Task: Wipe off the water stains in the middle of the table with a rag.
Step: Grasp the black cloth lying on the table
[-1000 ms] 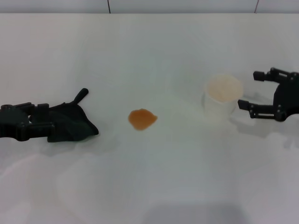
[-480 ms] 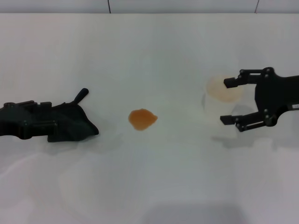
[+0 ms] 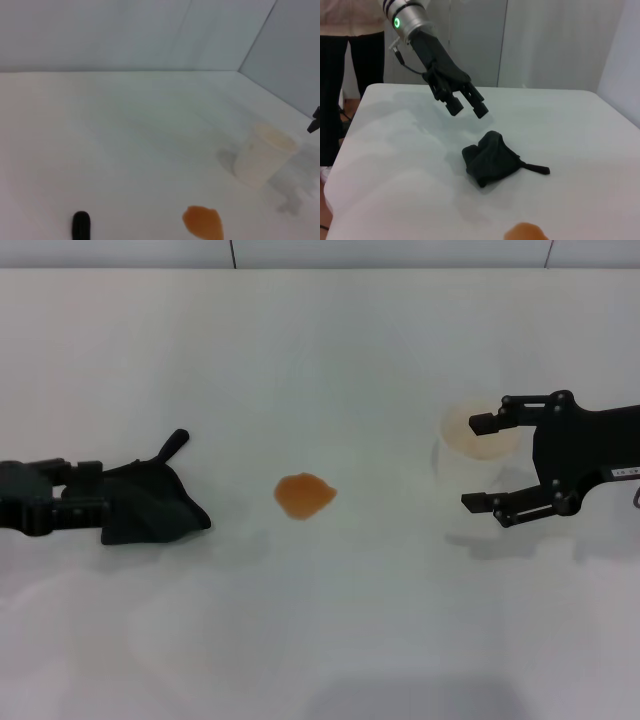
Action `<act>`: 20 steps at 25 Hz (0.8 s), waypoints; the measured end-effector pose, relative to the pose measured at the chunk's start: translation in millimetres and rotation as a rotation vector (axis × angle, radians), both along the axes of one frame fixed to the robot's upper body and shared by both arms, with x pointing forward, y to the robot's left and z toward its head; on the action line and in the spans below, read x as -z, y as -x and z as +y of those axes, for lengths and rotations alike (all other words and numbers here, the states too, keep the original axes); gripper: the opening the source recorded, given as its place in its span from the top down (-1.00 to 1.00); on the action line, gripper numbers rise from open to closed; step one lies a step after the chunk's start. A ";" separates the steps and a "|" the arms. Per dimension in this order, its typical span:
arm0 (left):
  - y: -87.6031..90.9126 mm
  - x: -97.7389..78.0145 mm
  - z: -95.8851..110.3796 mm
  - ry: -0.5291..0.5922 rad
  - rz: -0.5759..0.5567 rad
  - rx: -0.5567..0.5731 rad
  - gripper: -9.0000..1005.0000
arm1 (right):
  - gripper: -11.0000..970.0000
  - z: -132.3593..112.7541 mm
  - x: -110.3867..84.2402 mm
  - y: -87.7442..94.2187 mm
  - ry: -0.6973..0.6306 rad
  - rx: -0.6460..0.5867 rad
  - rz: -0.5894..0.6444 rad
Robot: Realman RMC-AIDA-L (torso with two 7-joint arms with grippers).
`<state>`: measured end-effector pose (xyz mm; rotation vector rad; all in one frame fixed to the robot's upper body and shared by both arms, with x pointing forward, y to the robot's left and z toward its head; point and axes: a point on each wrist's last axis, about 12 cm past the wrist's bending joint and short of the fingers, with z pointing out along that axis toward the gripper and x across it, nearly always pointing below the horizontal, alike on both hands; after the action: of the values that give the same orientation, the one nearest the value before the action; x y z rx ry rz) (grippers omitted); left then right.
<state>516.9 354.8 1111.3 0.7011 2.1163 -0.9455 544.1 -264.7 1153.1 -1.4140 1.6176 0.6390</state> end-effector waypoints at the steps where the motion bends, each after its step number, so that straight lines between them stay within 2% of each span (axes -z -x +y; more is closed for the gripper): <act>1: -1.2 -3.5 1.4 -0.003 0.002 -0.002 -0.75 | -0.76 -0.1 0.1 0.0 0.000 0.002 0.000; 3: -2.6 -6.3 2.2 -0.004 0.004 -0.006 -0.75 | -0.76 0.5 0.7 -0.3 0.000 0.004 0.000; 4: -10.1 -17.5 3.3 -0.018 0.019 -0.022 -0.75 | -0.76 0.8 1.2 -0.5 0.000 0.005 0.001; 8: -25.0 -31.0 -1.6 -0.055 0.063 -0.028 -0.75 | -0.76 1.2 1.7 -1.4 -0.001 0.009 0.001; 11: -43.1 -42.3 -12.6 -0.135 0.137 -0.020 -0.75 | -0.76 1.5 1.4 -2.3 -0.001 0.012 -0.001; 15: -68.4 -53.6 -39.2 -0.289 0.221 0.020 -0.75 | -0.76 2.4 1.7 -3.7 0.001 0.018 -0.006; 16: -78.0 -56.7 -56.6 -0.386 0.236 0.066 -0.75 | -0.76 3.0 2.1 -3.9 0.002 0.019 -0.006; 17: -78.0 -56.7 -56.6 -0.386 0.236 0.066 -0.75 | -0.76 4.2 2.9 -4.3 0.004 0.019 -0.006; 20: -88.8 -58.1 -80.4 -0.528 0.221 0.128 -0.75 | -0.76 8.0 4.9 -5.4 0.011 0.019 -0.009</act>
<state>605.7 274.4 1169.4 1.0404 2.5775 -0.5410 549.5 -256.8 1148.3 -1.4058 1.6284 0.6124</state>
